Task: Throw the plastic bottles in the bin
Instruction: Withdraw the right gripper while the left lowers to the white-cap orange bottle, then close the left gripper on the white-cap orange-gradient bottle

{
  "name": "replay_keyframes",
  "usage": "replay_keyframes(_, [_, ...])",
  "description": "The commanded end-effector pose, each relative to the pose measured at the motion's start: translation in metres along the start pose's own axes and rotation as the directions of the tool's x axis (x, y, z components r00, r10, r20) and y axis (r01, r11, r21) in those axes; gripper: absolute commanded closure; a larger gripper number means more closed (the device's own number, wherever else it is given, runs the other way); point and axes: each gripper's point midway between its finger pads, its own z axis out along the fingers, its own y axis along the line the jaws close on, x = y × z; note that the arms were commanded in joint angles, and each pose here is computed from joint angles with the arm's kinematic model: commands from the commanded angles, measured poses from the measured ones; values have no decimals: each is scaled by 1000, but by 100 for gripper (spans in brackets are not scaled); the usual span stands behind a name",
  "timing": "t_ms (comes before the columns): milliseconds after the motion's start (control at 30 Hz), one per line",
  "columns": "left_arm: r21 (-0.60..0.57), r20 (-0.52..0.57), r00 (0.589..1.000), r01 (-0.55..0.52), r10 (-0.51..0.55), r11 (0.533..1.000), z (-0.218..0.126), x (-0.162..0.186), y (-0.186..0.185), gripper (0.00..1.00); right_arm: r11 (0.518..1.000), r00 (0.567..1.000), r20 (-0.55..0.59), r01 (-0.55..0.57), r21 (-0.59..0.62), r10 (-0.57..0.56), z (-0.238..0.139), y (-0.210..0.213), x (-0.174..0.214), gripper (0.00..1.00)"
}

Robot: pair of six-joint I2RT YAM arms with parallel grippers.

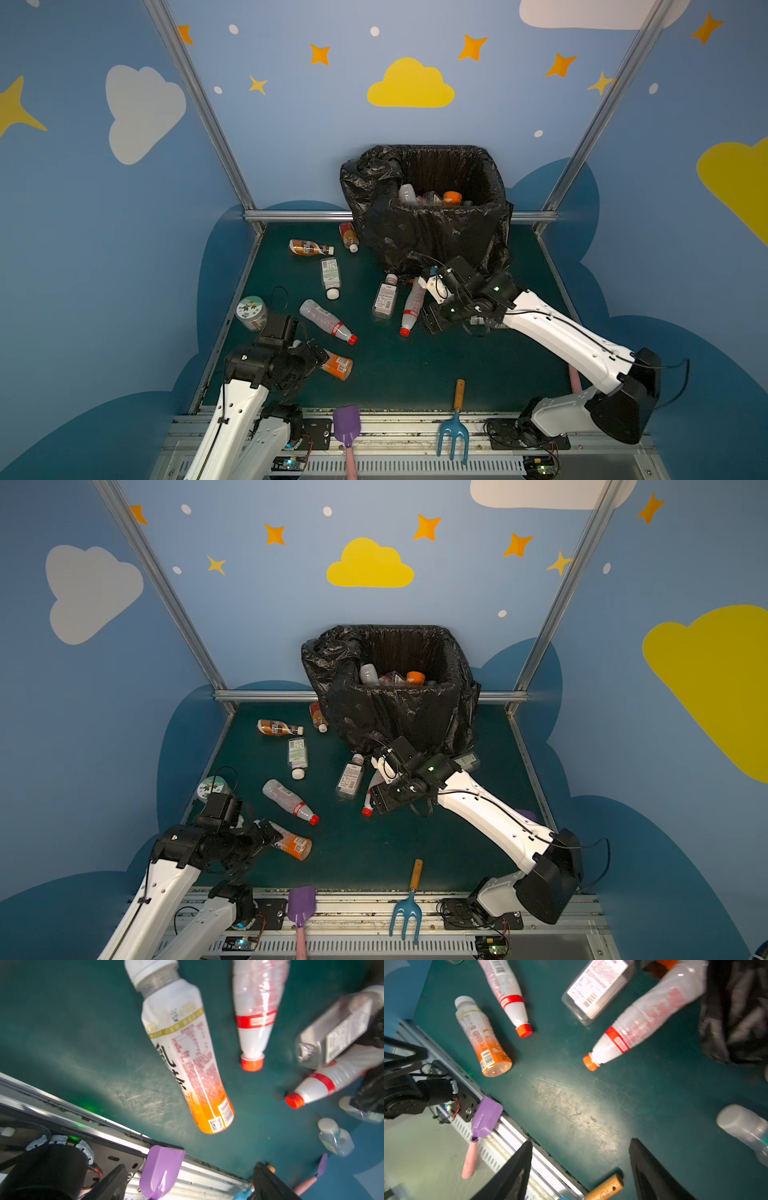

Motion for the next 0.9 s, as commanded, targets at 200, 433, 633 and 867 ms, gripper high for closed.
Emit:
replay_keyframes(200, [-22, 132, 987, 93, -89, 995, 45, -44, -19, 12, 986, 991, -10, 133, -102, -134, 12, 23, -28, 28])
replay_keyframes(433, [-62, 131, 985, 118, -109, 991, 68, -52, -18, 12, 981, 982, -67, 172, -89, -178, 19, 7, -30, 27])
replay_keyframes(633, [-82, 124, 984, 136, -125, 987, 83, -54, -15, 14, 983, 985, -72, 149, -110, -157, 20, -6, -33, 27])
replay_keyframes(867, [-129, 90, 991, 111, -100, 985, 98, -53, -18, 17, 985, 987, -75, 135, -109, -144, 19, -18, -35, 27])
